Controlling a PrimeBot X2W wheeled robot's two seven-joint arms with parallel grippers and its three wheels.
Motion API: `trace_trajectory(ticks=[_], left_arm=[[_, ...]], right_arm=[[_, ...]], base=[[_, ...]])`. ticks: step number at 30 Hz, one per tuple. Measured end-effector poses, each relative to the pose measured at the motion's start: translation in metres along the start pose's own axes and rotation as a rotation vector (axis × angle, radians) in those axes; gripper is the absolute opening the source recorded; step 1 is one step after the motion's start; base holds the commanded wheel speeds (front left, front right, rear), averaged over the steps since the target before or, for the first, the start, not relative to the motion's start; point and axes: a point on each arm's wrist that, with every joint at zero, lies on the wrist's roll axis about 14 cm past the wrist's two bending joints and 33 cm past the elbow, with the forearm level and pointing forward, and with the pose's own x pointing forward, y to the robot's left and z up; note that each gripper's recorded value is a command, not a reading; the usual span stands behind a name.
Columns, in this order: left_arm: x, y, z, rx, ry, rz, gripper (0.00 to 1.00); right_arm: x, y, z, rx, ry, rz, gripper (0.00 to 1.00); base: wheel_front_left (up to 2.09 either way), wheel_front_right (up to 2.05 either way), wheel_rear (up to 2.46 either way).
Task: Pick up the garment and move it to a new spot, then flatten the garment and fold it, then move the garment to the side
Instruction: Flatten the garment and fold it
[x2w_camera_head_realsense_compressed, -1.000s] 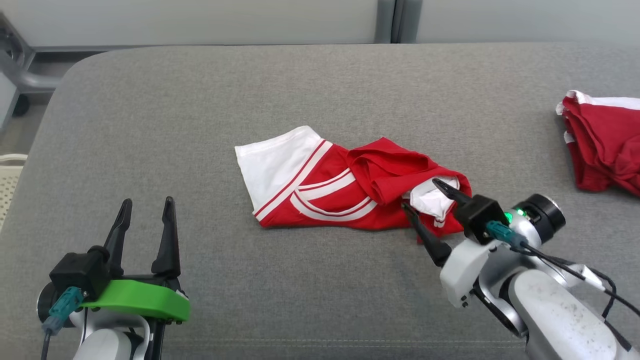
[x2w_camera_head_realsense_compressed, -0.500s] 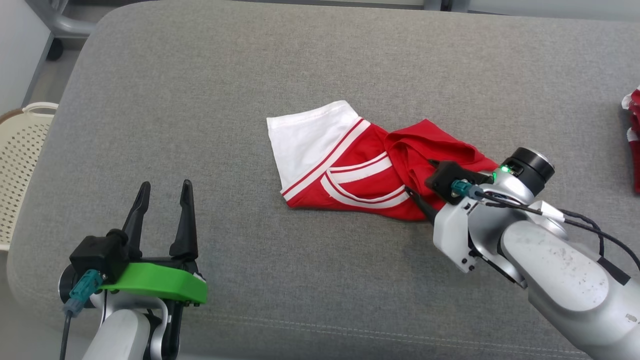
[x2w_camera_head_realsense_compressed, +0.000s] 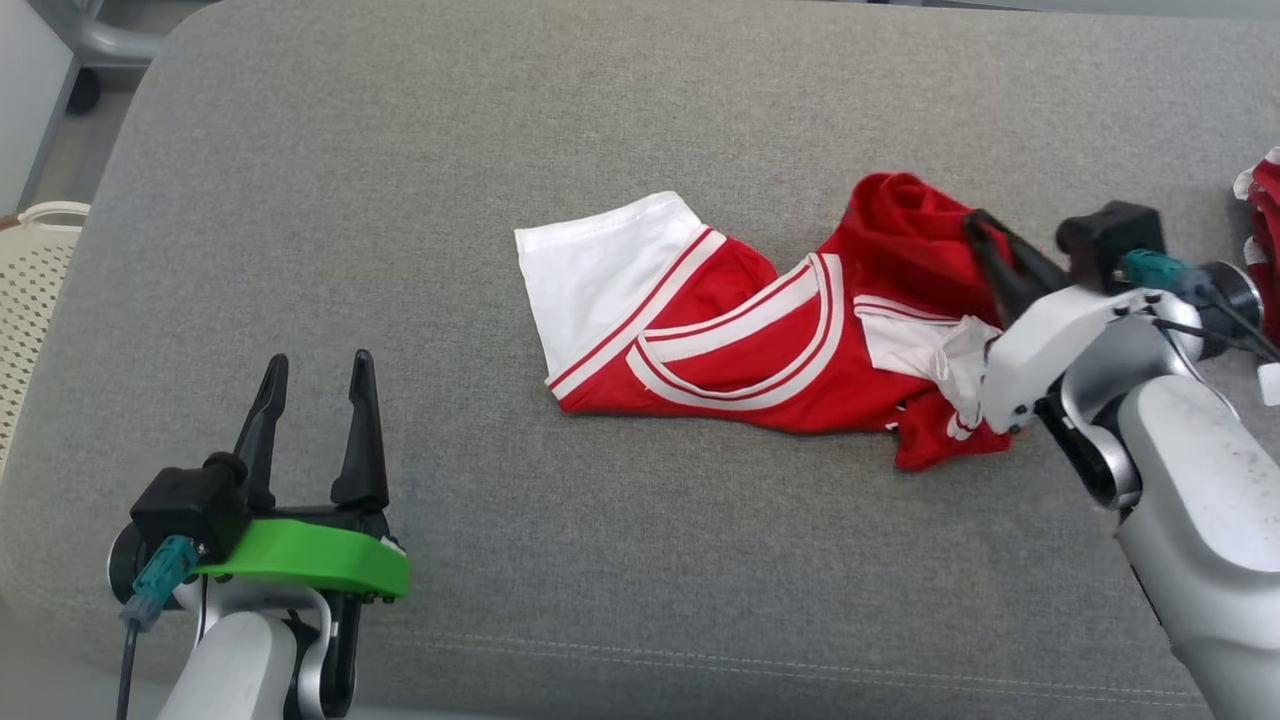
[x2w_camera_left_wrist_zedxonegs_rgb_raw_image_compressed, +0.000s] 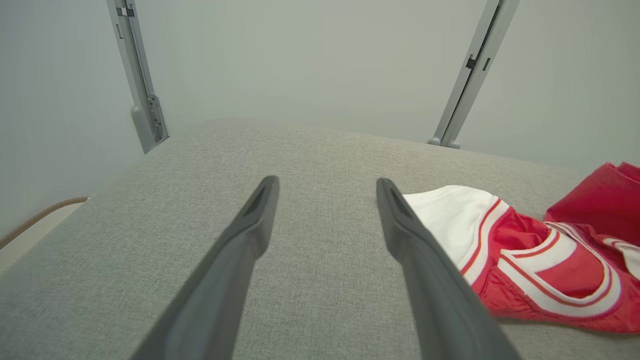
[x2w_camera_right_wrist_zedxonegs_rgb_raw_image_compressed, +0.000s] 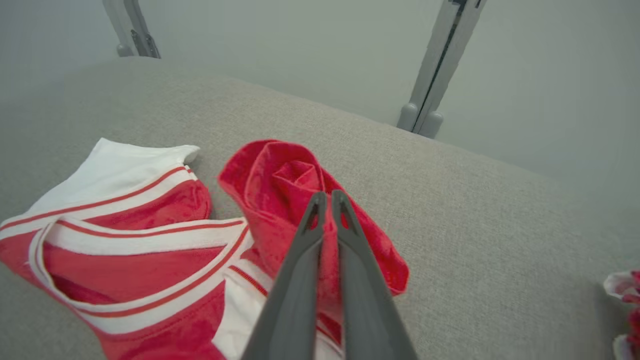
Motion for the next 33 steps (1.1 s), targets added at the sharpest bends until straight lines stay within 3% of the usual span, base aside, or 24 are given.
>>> trace_trajectory(ticks=[7, 9, 14, 20, 33], left_arm=[[0.007, -0.007, 0.0, 0.0, -0.004, -0.022, 1.0], [0.007, -0.007, -0.001, 0.002, -0.002, -0.022, 1.0], [0.007, -0.009, 0.002, 0.009, -0.012, -0.028, 1.0], [0.002, -0.015, 0.015, 0.014, -0.055, -0.031, 1.0], [-0.02, -0.018, 0.028, 0.032, -0.082, -0.025, 1.0]], right_arm=[[-0.015, -0.057, -0.028, 0.144, 0.007, -0.203, 0.0], [-0.018, -0.064, -0.032, 0.177, -0.015, -0.24, 1.0], [-0.022, -0.064, -0.023, 0.193, -0.109, -0.272, 1.0], [-0.04, -0.032, -0.003, 0.22, -0.248, -0.247, 1.0], [-0.102, 0.018, 0.014, 0.282, -0.359, -0.24, 1.0]], base=[[0.0, 0.0, 0.0], [0.0, 0.0, 0.0], [0.0, 0.0, 0.0], [0.0, 0.0, 0.0], [0.0, 0.0, 0.0]])
